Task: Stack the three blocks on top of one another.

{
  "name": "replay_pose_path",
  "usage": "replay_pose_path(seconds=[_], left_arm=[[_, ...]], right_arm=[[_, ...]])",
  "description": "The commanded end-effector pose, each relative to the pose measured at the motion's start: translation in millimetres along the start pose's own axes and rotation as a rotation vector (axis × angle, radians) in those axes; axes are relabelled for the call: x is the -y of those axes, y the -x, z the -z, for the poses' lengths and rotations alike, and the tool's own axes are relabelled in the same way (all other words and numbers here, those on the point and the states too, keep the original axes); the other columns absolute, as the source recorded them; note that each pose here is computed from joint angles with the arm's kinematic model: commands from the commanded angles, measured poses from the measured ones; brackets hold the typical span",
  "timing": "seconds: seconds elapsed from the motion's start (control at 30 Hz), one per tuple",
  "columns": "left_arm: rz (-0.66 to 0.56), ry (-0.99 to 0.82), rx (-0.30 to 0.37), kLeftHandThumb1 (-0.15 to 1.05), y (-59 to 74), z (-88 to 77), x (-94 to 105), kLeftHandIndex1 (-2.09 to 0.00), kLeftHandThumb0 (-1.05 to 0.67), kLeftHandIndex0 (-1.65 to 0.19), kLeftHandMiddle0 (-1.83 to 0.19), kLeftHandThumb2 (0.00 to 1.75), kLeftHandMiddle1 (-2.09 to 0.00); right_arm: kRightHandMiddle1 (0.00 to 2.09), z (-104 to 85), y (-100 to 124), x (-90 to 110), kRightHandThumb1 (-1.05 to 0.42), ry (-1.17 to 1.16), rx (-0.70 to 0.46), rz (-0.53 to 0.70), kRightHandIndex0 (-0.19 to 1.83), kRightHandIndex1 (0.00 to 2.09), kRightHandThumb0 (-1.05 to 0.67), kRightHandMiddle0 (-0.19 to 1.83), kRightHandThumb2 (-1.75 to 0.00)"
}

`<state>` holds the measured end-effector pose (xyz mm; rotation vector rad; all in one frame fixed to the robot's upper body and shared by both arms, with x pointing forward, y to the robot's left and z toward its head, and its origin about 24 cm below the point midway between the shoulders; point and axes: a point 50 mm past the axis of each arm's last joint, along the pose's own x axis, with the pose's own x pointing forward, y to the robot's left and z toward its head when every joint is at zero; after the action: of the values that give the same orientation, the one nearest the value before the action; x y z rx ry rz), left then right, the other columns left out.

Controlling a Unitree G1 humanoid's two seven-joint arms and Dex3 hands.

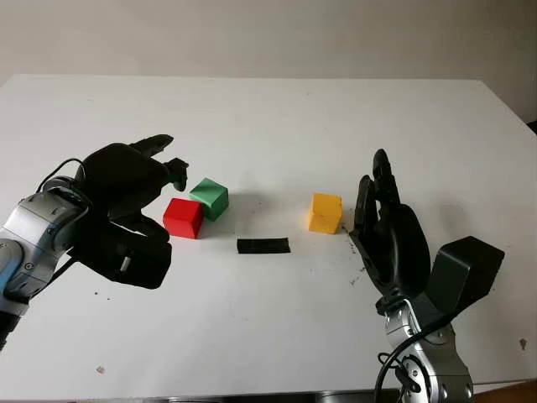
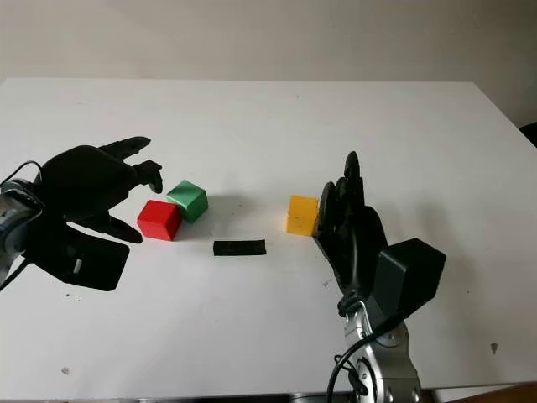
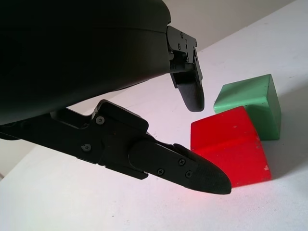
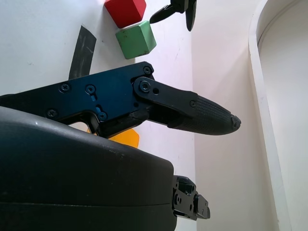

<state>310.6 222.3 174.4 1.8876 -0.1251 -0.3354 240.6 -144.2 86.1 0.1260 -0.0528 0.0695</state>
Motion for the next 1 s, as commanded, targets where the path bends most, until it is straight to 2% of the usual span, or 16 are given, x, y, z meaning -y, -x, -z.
replay_pose_path(seconds=[0.0, 0.17, 0.5, 0.57, 0.63, 0.7, 0.83, 0.97], left_arm=[[0.005, 0.002, 0.006, 1.00, -1.7, -3.0, 4.7, -0.92, -0.83, -0.09, -0.02, 0.05, -0.05], [0.019, -0.012, -0.006, 1.01, -5.2, -5.1, 9.7, -0.79, -0.84, -0.10, 0.00, 0.06, -0.05], [0.022, -0.003, 0.005, 1.00, -7.4, -9.0, 15.3, -0.79, -0.81, -0.17, -0.04, 0.05, -0.06], [0.032, 0.000, 0.004, 0.99, -7.4, -9.4, 16.0, -0.86, -0.80, -0.16, -0.05, 0.05, -0.06], [0.037, -0.002, 0.004, 0.99, -7.5, -9.9, 16.7, -1.21, -0.79, -0.06, -0.05, 0.05, -0.05], [0.044, -0.001, 0.002, 0.99, -7.7, -10.5, 17.3, -1.34, -0.78, -0.03, -0.06, 0.05, -0.05], [0.041, 0.013, 0.005, 0.99, -7.8, -10.8, 19.2, -1.29, -0.76, -0.09, -0.09, 0.05, -0.06], [0.038, 0.026, 0.006, 1.00, -7.8, -10.7, 20.0, -1.49, -0.68, -0.10, -0.12, 0.06, -0.06]], right_arm=[[0.00, -4.4, 0, 0, -1.05, 0.003, 0.023, -0.005, -0.19, 0.00, -0.74, -0.19, -0.71], [0.00, -4.7, 0, 1, -1.05, 0.001, 0.020, 0.003, -0.19, 0.00, -0.75, -0.19, -0.70], [0.00, -4.9, 0, 2, -1.05, -0.005, 0.024, 0.005, -0.19, 0.00, -0.75, -0.19, -0.70], [0.00, -5.2, 1, 2, -1.05, -0.002, 0.024, 0.005, -0.19, 0.00, -0.75, -0.19, -0.70], [0.00, -5.1, 1, 3, -1.05, 0.000, 0.026, 0.003, -0.19, 0.00, -0.74, -0.19, -0.70], [0.00, -5.0, 1, 3, -1.05, 0.000, 0.025, 0.003, -0.19, 0.00, -0.74, -0.19, -0.70], [0.00, -5.5, 1, 3, -1.05, 0.003, 0.024, 0.001, -0.19, 0.00, -0.75, -0.19, -0.71], [0.00, -5.3, 1, 3, -1.05, 0.004, 0.025, -0.001, -0.19, 0.00, -0.74, -0.19, -0.71]])
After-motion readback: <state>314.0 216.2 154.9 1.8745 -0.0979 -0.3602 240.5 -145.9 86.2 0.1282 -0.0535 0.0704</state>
